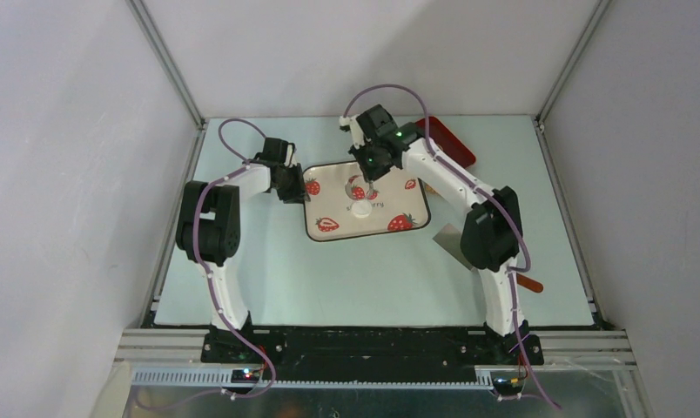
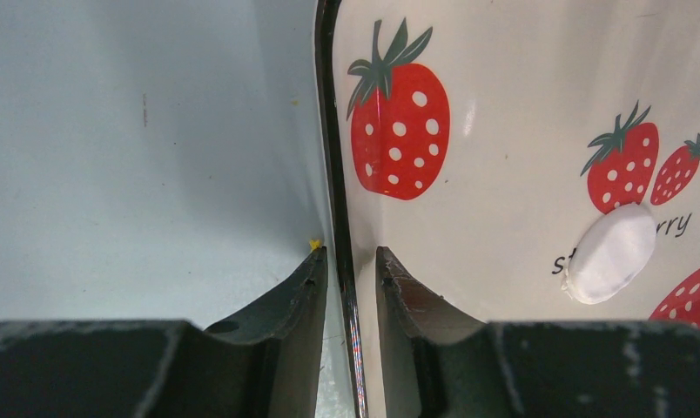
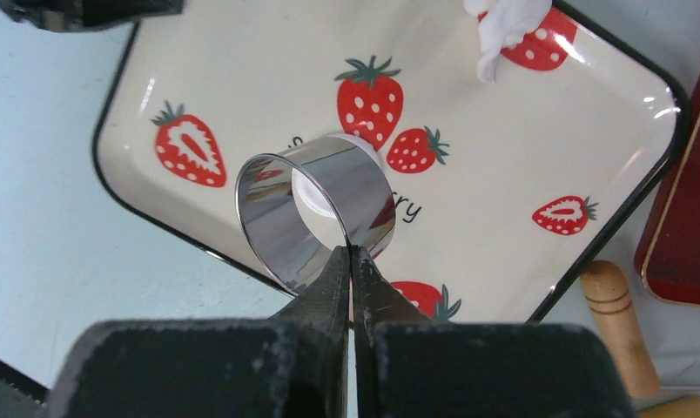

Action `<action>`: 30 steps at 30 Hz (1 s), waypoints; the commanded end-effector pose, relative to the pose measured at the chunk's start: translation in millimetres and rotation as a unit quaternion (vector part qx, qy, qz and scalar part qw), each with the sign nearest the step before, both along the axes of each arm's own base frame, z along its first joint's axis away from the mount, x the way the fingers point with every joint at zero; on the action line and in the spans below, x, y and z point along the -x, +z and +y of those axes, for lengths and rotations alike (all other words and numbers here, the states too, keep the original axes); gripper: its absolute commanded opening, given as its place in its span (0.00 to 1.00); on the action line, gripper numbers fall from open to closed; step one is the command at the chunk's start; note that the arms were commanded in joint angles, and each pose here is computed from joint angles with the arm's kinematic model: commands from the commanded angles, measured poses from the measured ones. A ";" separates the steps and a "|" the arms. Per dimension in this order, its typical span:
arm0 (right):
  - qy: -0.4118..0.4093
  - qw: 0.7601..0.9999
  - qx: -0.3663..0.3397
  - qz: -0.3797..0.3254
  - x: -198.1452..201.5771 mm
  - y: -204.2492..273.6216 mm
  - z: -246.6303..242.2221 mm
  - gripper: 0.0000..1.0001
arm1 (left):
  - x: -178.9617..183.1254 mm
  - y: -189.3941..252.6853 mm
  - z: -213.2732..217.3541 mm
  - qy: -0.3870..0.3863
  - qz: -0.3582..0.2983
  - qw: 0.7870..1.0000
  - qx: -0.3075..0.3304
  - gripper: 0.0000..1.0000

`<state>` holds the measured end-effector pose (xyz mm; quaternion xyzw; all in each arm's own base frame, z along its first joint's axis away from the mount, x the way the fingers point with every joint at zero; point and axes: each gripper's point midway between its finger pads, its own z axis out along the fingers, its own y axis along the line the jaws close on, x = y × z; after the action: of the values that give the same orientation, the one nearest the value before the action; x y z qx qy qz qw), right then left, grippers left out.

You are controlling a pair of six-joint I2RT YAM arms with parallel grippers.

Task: Roll out the dumpling wrappers from the dough
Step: Pick up the dumpling mold from the work surface, then place the dumpling mold on the work surface.

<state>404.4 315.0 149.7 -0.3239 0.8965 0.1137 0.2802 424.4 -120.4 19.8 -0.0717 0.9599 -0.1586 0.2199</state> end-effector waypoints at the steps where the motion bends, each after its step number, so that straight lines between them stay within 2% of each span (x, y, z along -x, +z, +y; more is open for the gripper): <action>1: 0.006 0.998 -0.055 -0.029 -1.1 51.8 6.5 0.00 | 9.7 -12.0 8.5 0.005 0.026 1.000 -0.017 0.33; 8: 0.004 0.996 -0.080 -0.039 -20.4 62.9 22.0 0.00 | 10.1 -12.0 7.8 0.005 0.026 1.000 -0.016 0.33; 16: 0.003 0.992 -0.111 -0.056 -54.9 46.5 60.4 0.00 | 10.4 -12.2 8.4 0.005 0.026 0.999 -0.017 0.33; 19: -0.005 0.992 -0.118 -0.049 -62.1 27.3 70.1 0.00 | 10.8 -12.6 8.8 0.006 0.028 0.999 -0.016 0.33; 20: -0.010 0.991 -0.126 -0.045 -65.0 21.5 74.2 0.00 | -2.0 -7.8 6.7 0.006 0.001 1.000 -0.010 0.33; 22: -0.019 0.989 -0.139 -0.034 -69.7 12.3 78.7 0.00 | 8.8 -12.0 8.7 0.007 0.025 1.000 -0.012 0.33; 30: -0.045 0.982 -0.180 0.029 -75.9 -23.1 92.7 0.00 | 9.9 -13.2 9.2 0.009 0.031 0.999 -0.005 0.33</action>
<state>466.1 390.9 104.8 -0.2548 0.8964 0.2180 0.2900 424.6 -120.2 20.3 -0.0726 0.9593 -0.1622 0.2194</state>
